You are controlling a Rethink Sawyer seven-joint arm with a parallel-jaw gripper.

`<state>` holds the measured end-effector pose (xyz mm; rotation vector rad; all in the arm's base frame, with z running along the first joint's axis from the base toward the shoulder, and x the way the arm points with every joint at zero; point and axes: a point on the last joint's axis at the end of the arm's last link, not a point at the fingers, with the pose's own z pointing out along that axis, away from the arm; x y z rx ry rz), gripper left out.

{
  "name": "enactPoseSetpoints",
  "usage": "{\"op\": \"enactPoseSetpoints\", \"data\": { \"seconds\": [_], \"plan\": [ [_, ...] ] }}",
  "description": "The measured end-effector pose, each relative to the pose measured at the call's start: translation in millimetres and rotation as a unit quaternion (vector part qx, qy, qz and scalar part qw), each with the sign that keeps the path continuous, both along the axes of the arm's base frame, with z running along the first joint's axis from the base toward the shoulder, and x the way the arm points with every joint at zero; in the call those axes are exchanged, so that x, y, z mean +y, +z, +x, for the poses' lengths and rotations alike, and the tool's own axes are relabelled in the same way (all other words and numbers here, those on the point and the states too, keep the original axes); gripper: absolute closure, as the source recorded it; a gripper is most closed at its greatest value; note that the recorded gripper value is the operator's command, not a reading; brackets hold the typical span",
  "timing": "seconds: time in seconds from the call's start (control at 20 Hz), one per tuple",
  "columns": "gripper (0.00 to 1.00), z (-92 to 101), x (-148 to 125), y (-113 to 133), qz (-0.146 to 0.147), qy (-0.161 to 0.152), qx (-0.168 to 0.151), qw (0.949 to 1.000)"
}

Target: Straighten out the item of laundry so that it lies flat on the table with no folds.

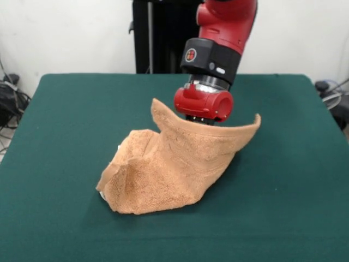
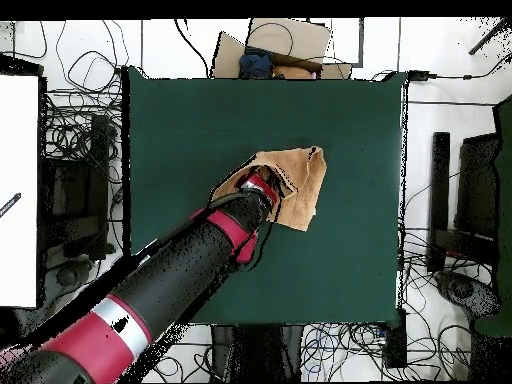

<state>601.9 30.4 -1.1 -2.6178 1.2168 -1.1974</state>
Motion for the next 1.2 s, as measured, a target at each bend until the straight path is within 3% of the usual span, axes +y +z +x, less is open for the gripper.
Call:
{"op": "enactPoseSetpoints", "data": {
  "seconds": [0.85, 1.05, 1.1, 1.2],
  "plan": [
    [0.00, 50.1, -30, 18, -0.011, -0.013, -0.029, 0.9994],
    [0.00, 59.0, -44, 22, -0.018, 0.015, -0.014, 0.9996],
    [0.00, 59.9, -57, 20, -0.013, 0.022, -0.001, 0.9997],
    [0.00, 59.4, -73, 16, -0.003, 0.016, 0.009, 0.9998]
  ]
}}
